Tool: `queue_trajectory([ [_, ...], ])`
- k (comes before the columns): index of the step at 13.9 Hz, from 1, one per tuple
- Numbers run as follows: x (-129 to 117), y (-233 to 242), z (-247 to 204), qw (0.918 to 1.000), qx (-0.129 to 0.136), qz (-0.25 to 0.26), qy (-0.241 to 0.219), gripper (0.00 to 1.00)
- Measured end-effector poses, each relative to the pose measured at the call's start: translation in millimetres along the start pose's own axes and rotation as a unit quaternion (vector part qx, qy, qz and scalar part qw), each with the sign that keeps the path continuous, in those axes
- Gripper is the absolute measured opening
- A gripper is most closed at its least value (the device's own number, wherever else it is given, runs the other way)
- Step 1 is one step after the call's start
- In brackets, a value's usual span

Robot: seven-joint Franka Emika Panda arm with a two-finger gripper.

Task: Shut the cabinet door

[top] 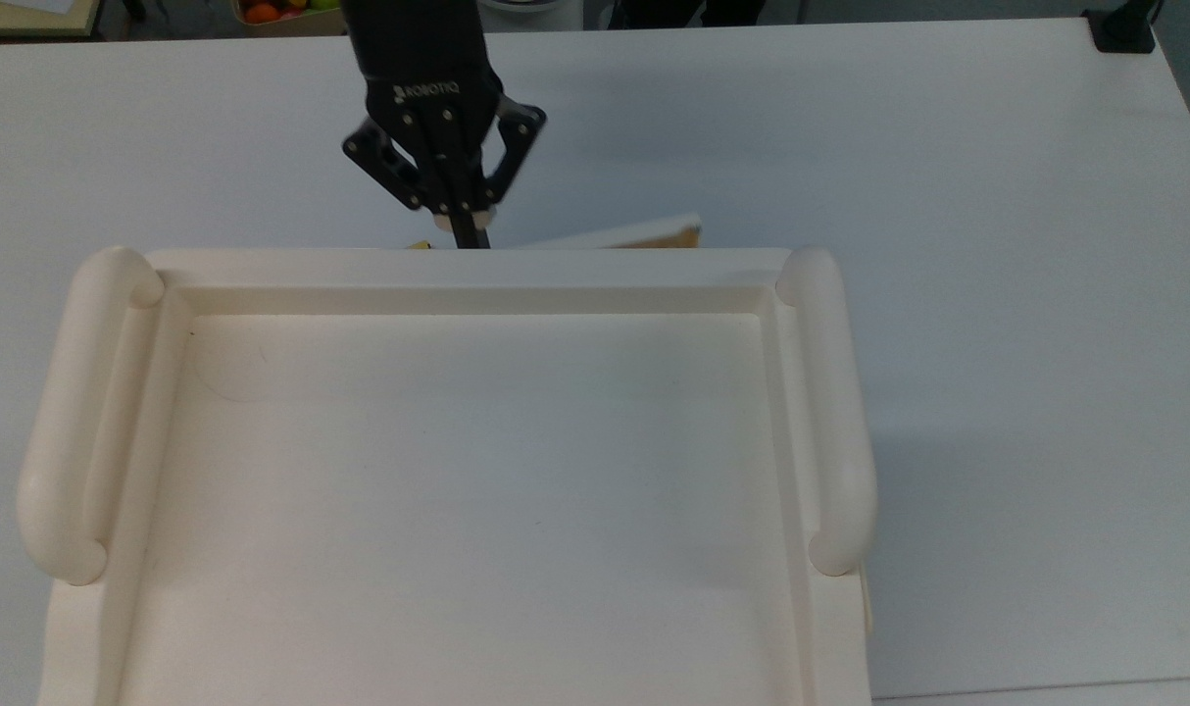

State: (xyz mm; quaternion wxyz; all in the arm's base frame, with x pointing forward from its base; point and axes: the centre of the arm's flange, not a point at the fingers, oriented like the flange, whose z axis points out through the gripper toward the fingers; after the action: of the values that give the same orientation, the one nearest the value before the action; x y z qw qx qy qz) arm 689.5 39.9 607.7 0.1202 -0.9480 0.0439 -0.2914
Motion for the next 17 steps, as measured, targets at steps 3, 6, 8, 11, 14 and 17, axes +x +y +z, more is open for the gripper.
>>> queue_trajectory([
  [3, 7.0, -17.4, 19.6, 0.9972, 0.011, -0.008, 0.073, 0.01],
  [6, 11.5, -16.1, 18.5, 0.9948, 0.011, -0.007, 0.101, 0.01],
  [8, 13.7, -15.9, 16.1, 0.9933, 0.012, -0.007, 0.114, 0.01],
  [11, 16.0, -14.6, 18.3, 0.9906, 0.012, -0.006, 0.136, 0.01],
  [14, 16.1, -14.8, 18.6, 0.9903, 0.012, -0.006, 0.138, 0.01],
  [17, 15.7, -14.7, 18.8, 0.9904, 0.012, -0.006, 0.138, 0.01],
])
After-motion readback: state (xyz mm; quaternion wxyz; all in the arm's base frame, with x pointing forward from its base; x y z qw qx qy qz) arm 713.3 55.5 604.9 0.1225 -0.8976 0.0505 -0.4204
